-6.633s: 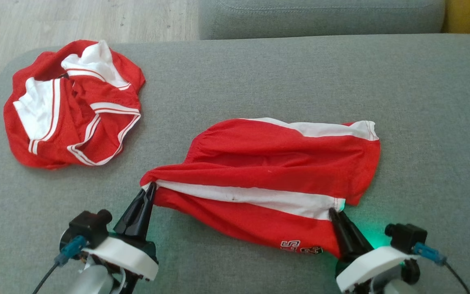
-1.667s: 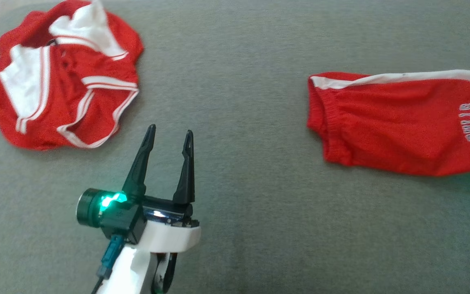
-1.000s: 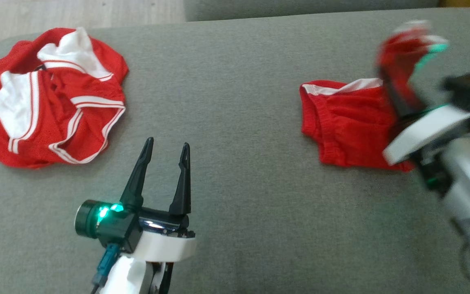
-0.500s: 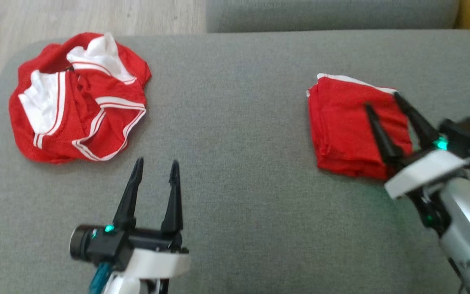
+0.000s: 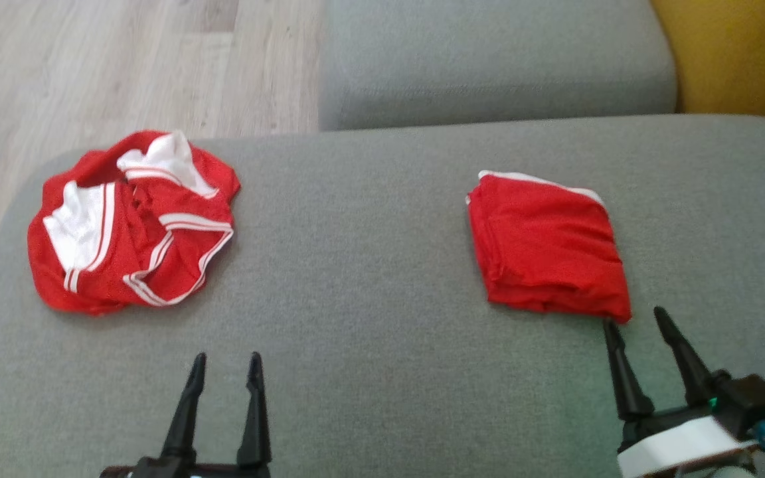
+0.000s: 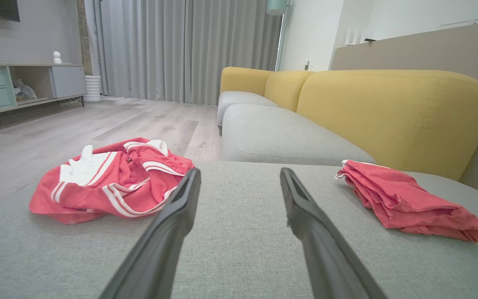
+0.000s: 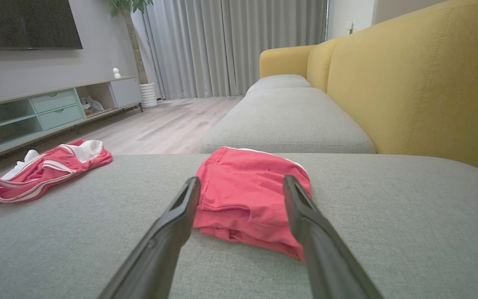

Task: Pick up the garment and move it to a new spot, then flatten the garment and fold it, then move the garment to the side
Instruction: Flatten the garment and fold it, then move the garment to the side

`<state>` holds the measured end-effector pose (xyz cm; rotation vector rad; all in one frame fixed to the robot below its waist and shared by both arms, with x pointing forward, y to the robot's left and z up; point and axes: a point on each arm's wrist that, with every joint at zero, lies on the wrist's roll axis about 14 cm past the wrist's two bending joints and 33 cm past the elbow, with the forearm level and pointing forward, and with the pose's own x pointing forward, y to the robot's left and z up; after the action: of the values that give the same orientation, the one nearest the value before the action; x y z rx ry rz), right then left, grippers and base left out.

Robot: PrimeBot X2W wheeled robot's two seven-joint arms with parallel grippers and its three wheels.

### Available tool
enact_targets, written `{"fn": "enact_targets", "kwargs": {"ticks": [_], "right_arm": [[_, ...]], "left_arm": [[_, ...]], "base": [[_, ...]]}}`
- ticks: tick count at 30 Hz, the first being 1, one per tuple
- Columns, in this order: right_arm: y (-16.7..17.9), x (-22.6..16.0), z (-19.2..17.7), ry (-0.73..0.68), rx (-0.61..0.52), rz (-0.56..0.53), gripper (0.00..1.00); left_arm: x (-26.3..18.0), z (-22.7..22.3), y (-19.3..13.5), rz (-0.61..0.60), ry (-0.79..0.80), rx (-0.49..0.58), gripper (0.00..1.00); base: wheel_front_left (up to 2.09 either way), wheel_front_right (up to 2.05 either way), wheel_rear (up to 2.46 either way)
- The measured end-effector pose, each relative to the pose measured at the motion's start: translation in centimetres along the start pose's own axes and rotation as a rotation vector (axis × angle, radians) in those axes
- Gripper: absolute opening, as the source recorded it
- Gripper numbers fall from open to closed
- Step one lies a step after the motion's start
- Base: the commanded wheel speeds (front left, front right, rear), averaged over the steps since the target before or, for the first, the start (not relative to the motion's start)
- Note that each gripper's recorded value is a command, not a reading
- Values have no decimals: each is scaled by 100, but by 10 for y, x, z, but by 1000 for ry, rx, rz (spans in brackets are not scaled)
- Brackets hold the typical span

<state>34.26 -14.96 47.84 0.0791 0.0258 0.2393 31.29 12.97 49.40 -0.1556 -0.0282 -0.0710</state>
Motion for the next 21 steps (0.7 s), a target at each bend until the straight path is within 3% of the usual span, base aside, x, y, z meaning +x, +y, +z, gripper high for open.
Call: {"fn": "enact_targets", "kwargs": {"ticks": [21], "right_arm": [[9,-15,2,-22,-5,-24,100]], "left_arm": [[-4,-1,11,21,0,16,100]], "base": [[0,0,0]]}}
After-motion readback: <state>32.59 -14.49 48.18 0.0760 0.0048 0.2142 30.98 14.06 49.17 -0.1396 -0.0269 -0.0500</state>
